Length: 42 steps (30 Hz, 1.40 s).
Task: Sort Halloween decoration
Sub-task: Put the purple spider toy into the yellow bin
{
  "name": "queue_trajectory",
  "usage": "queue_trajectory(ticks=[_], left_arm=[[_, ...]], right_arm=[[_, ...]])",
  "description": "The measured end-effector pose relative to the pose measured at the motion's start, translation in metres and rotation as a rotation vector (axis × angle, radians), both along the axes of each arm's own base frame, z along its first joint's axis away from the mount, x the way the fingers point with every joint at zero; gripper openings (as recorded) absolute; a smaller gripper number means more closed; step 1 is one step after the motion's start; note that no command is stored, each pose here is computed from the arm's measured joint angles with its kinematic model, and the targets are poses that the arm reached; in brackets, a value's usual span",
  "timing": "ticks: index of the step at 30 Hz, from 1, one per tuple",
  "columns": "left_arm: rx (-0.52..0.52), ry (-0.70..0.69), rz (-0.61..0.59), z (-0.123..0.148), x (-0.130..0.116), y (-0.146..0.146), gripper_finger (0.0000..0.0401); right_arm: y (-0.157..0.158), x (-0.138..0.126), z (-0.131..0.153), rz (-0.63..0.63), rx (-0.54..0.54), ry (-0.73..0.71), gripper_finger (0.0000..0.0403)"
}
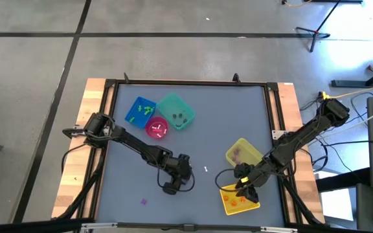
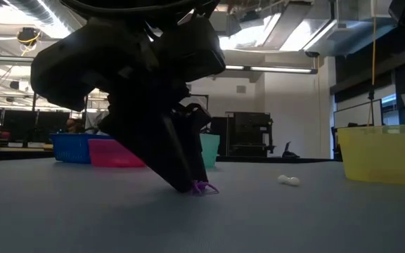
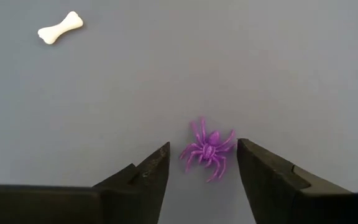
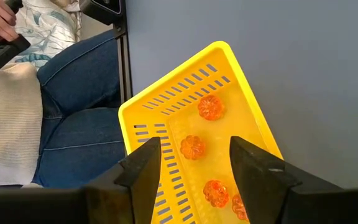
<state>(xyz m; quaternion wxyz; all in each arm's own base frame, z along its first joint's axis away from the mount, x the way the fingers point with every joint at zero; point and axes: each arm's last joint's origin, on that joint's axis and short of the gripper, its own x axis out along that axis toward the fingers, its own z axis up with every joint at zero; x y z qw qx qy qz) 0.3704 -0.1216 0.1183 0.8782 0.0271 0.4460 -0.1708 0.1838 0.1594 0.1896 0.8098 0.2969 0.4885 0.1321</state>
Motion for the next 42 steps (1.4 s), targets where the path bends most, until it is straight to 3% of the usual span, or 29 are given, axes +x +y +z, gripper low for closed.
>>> queue_trajectory(ticks=[17, 31, 42], left_arm=[[0.009, 0.0, -0.018, 0.0, -0.003, -0.008, 0.009], [0.008, 0.0, -0.02, 0.0, -0.003, -0.009, 0.0084], [0.017, -0.078, 0.008, 0.004, 0.002, -0.009, 0.0084]], right_arm=[[0.0, 0.0, 0.0, -0.005, -0.004, -0.003, 0.0189], [0.0, 0.001, 0.001, -0.006, 0.003, -0.01, 0.0189], [0.008, 0.01, 0.015, -0.007, 0.127, -0.154, 0.0189]])
